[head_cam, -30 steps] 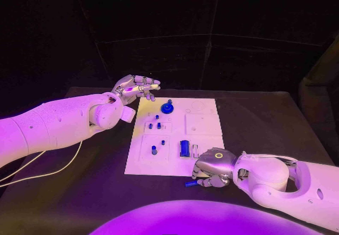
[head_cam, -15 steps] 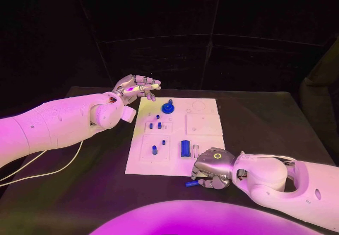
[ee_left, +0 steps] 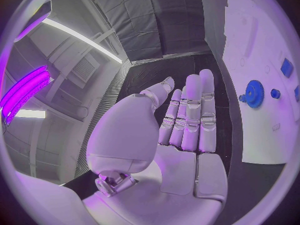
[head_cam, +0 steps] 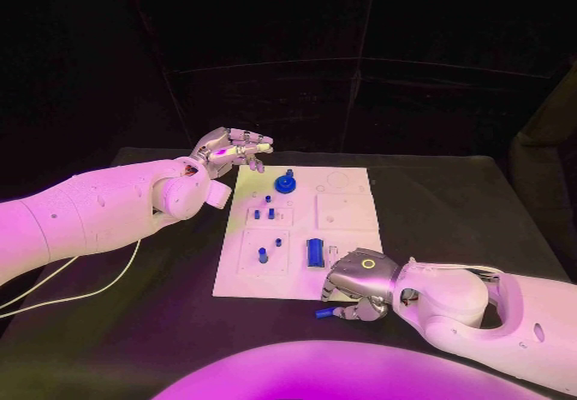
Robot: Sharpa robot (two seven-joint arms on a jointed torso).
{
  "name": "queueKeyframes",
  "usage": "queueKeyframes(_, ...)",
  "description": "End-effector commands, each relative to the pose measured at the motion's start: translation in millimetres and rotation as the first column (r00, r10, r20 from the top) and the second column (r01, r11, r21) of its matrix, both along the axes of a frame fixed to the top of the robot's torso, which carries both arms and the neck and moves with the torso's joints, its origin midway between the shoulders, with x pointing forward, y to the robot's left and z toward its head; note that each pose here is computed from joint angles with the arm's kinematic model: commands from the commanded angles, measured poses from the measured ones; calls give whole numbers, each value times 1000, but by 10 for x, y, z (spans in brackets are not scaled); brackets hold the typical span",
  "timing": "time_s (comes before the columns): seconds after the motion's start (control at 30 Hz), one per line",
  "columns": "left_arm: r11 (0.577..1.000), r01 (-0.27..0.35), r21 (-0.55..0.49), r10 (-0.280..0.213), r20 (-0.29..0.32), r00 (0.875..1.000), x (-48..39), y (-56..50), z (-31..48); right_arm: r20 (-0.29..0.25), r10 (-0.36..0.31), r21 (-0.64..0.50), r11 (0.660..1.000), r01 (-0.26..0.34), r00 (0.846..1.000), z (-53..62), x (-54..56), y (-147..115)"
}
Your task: Assemble the parts on the task board
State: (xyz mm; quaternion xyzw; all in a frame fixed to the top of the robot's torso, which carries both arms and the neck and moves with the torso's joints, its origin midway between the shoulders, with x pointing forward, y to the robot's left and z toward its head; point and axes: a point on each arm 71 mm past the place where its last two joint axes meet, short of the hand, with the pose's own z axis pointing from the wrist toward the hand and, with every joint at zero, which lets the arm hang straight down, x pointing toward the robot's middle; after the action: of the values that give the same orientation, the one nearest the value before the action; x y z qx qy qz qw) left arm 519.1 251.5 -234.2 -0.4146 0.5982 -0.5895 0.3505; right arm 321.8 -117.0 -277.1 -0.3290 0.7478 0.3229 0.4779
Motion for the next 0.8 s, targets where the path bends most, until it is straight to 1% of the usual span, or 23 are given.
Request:
queueKeyframes(0.03,1000,13,-10,-13,-2,1000,-2,-12,12,30,-11,11,1000,10,999,16,20,22)
queueKeyframes(0.37,1000,14,-11,-14,-3,1000,-6,-10,13,28,-5,-3,1000,5,1000,-15,40,85)
queueKeyframes(0.8,1000,14,-10,-14,-4,1000,-4,-6,11,8,19,-17,1000,-19,1000,-8,-18,147)
